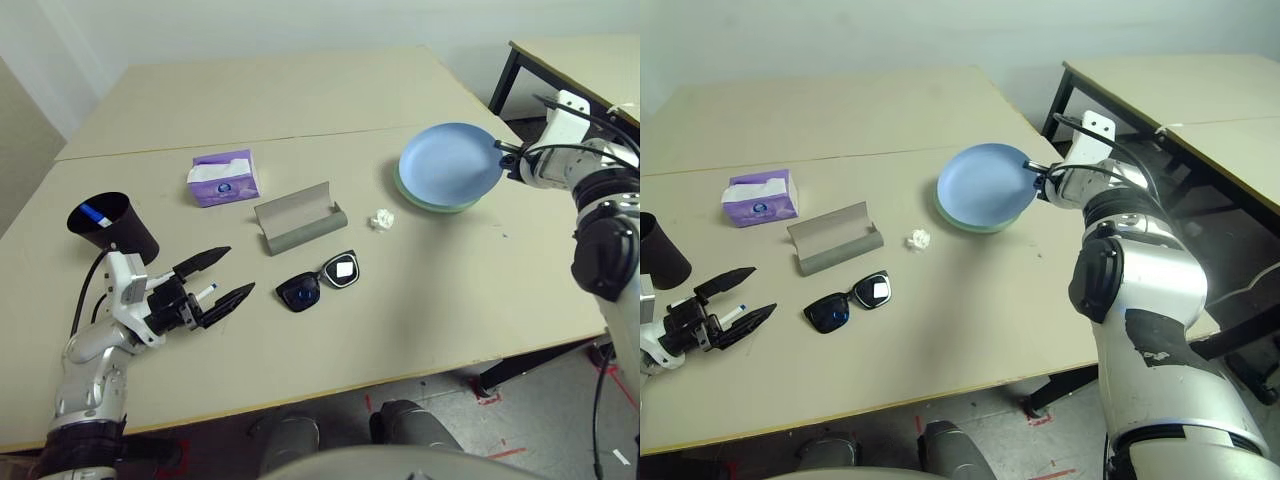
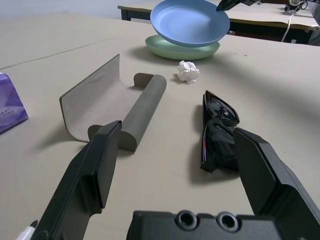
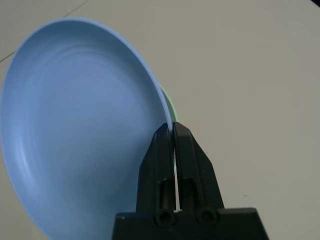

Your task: Organize and tidy the items on the table.

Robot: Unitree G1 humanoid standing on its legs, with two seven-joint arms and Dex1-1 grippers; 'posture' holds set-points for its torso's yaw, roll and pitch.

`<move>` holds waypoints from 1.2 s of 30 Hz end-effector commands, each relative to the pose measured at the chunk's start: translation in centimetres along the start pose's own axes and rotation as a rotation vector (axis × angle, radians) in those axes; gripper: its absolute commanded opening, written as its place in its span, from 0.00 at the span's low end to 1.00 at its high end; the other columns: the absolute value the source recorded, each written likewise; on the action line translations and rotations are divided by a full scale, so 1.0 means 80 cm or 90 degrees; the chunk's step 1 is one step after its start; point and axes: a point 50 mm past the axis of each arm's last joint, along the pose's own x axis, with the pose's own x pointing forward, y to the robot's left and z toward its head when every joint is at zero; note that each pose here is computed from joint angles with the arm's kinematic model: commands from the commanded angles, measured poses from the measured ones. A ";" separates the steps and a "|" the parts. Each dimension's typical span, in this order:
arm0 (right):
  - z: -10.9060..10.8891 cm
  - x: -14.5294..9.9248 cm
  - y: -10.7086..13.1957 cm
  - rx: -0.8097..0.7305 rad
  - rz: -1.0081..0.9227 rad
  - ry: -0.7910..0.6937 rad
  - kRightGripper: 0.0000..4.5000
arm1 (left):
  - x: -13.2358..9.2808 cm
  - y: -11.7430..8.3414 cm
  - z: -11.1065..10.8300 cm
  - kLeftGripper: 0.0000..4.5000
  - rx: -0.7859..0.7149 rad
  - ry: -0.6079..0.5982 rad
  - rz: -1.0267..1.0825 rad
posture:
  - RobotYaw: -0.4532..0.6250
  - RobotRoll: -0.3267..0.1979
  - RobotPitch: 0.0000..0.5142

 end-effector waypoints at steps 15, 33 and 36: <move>-0.013 0.008 0.000 0.006 -0.009 -0.016 0.23 | -0.016 -0.002 0.001 1.00 -0.007 0.009 0.003 | 0.44 0.62 0.11; 0.048 -0.070 -0.007 -0.346 0.250 -0.022 0.99 | 0.007 0.006 0.008 1.00 0.000 -0.006 -0.006 | 0.39 0.62 0.12; -0.007 -0.111 -0.008 -0.431 0.347 -0.025 0.99 | 0.010 0.005 0.010 1.00 -0.002 -0.006 -0.007 | 0.37 0.62 0.12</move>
